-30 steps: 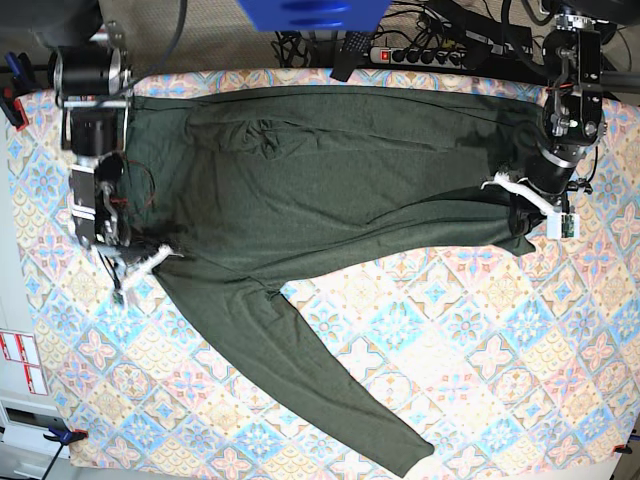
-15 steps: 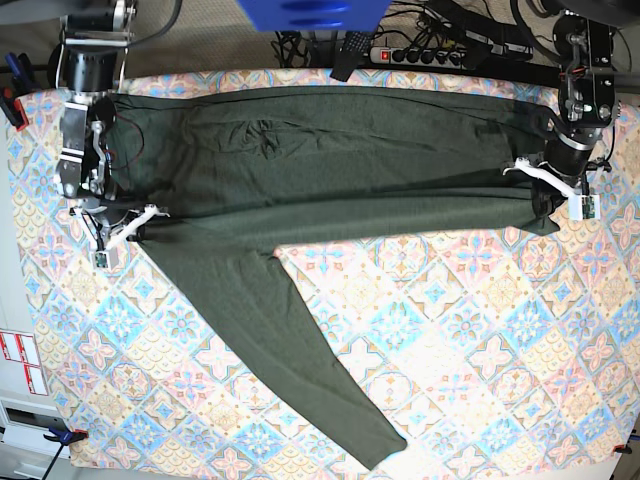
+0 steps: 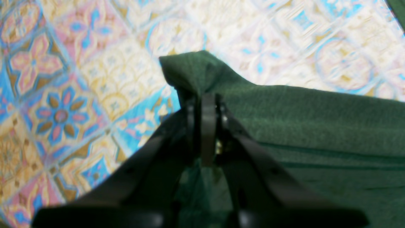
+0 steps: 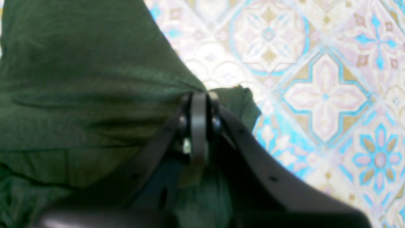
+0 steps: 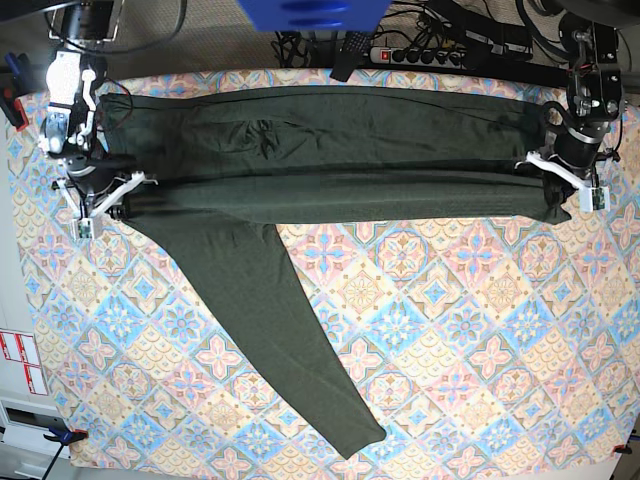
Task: Fold the T-shirt properly
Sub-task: 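Fold the lifted edge with both grippers onto the collar edge and release, then move the right gripper to the sleeve and grasp it near the shoulder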
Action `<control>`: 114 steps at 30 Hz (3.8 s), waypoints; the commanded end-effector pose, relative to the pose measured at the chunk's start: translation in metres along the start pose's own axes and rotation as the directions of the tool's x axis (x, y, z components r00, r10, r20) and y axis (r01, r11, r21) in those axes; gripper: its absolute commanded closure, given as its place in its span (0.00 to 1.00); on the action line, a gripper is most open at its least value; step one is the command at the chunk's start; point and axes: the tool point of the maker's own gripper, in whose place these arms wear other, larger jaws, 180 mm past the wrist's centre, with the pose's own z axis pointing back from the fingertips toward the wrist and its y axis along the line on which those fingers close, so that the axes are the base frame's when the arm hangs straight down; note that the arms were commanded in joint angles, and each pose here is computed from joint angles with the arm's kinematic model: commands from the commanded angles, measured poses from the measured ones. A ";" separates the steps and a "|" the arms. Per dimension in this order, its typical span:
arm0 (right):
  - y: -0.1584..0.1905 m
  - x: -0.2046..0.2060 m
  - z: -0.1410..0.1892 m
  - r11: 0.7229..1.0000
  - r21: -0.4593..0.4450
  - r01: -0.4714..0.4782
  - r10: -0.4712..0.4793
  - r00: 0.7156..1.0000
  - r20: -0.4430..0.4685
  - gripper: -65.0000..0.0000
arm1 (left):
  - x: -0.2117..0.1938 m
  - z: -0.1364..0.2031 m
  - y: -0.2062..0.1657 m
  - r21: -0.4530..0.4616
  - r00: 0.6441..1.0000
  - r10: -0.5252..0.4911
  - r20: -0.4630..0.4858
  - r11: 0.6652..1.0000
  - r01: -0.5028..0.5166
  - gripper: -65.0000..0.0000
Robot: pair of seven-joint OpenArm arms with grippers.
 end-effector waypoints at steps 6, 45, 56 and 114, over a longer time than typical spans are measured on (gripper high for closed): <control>-0.014 0.006 0.019 0.999 -0.037 -0.018 0.020 0.999 0.039 1.00 | -0.013 -0.005 0.021 0.048 1.000 0.007 -0.029 0.999 -0.005 1.00; -0.004 -0.014 0.041 0.998 -0.028 -0.062 0.061 0.998 -0.024 0.70 | -0.071 -0.023 -0.003 -0.022 0.980 -0.023 -0.196 1.000 0.019 0.52; 0.068 0.069 0.021 0.977 0.119 -0.176 0.156 0.975 0.161 0.70 | -0.020 -0.012 -0.012 -0.016 0.999 0.039 -0.039 0.999 -0.039 0.38; 0.101 0.062 -0.136 0.974 0.144 -0.175 0.185 0.981 -0.060 1.00 | -0.022 0.003 -0.018 -0.030 0.999 0.029 -0.033 0.999 -0.030 0.34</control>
